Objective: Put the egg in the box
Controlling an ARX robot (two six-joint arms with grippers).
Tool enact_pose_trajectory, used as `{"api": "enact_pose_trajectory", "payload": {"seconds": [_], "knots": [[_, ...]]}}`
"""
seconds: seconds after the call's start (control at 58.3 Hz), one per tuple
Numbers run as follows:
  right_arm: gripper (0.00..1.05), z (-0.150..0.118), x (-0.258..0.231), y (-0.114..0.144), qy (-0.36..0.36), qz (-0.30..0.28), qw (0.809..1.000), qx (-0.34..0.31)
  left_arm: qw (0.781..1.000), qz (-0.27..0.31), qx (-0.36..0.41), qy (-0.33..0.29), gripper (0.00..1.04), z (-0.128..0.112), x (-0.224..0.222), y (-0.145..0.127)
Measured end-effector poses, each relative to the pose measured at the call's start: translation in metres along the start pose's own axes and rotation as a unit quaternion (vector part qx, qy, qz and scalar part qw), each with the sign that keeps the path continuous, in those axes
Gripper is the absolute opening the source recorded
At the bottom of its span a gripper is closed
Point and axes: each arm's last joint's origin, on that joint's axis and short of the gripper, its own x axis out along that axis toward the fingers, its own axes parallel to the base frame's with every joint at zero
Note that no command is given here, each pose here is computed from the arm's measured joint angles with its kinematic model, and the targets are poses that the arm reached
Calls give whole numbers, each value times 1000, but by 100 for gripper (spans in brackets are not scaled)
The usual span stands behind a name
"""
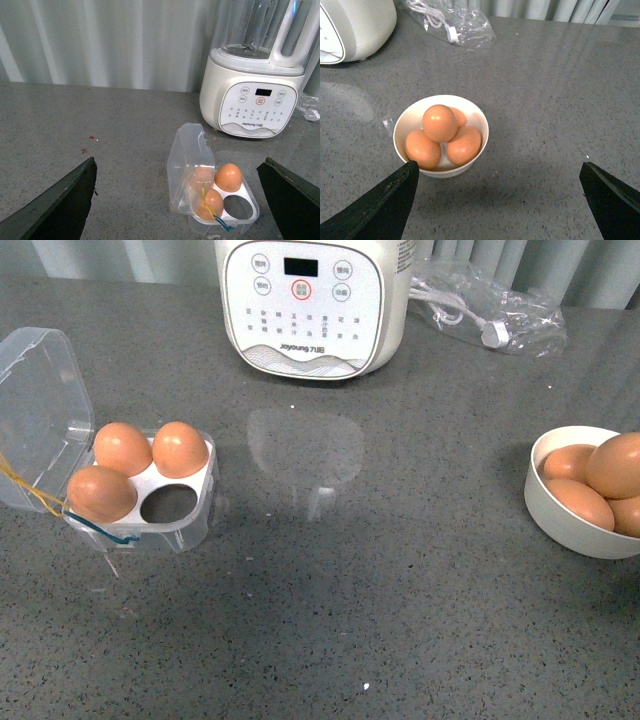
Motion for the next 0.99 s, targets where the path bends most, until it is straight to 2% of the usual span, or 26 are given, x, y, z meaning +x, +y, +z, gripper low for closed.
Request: {"api": "enact_pose_trajectory", "payload": {"seconds": [0.223,0.497,0.995], "knots": [[97,8,37,3,34,11,999,1,1000,0,0,0,98,0,0,0],[97,11,70,20,76,50,996,-4,1000,0,0,0,98,0,0,0],[97,3,107,29,102,43,994,-14,1000,0,0,0,98,0,0,0]]}}
